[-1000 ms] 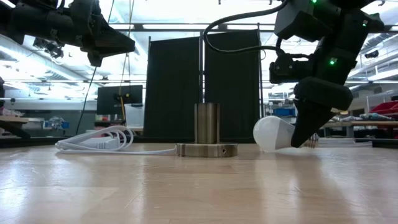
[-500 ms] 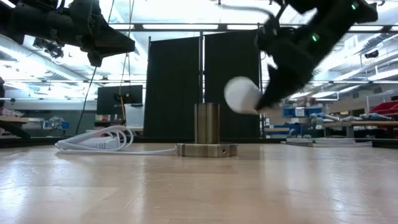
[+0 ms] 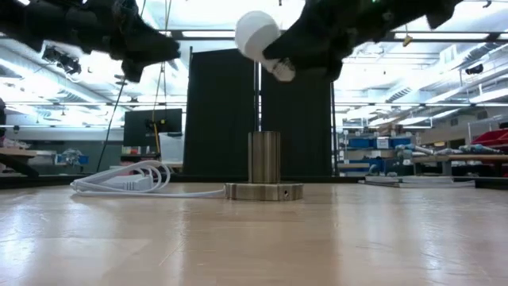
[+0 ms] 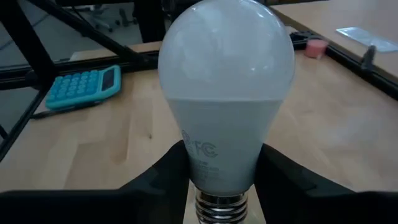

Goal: Screw lightbulb
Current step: Insert the lightbulb into the lamp holder

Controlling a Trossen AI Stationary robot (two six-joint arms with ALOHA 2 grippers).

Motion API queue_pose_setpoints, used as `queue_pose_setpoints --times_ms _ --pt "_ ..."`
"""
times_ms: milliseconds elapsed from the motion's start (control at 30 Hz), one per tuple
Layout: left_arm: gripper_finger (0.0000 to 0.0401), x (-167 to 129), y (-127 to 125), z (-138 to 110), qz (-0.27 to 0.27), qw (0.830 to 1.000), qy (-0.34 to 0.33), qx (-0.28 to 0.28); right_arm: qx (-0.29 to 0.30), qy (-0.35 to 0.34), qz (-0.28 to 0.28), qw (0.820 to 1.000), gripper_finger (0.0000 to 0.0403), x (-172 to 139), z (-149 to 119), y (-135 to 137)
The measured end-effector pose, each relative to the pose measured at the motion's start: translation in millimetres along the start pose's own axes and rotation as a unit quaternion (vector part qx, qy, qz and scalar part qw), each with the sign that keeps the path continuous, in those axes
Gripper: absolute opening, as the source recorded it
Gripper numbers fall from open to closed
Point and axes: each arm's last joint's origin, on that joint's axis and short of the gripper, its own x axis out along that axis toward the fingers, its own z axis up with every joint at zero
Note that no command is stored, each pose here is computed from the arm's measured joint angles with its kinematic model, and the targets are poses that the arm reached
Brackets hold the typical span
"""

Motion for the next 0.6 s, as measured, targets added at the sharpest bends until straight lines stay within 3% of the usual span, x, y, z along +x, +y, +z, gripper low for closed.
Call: queue_pose_setpoints --times_ms 267,600 --pt "0.0113 23.1 -14.2 27.6 -0.035 0.999 0.01 0.039 -0.02 -0.048 0.007 0.999 0.0162 21.5 -10.1 6.7" --pt "0.0113 44.2 -34.6 11.9 -0.066 0.996 0.035 0.049 -0.005 -0.13 0.012 0.991 0.0163 19.9 -54.3 -4.4"
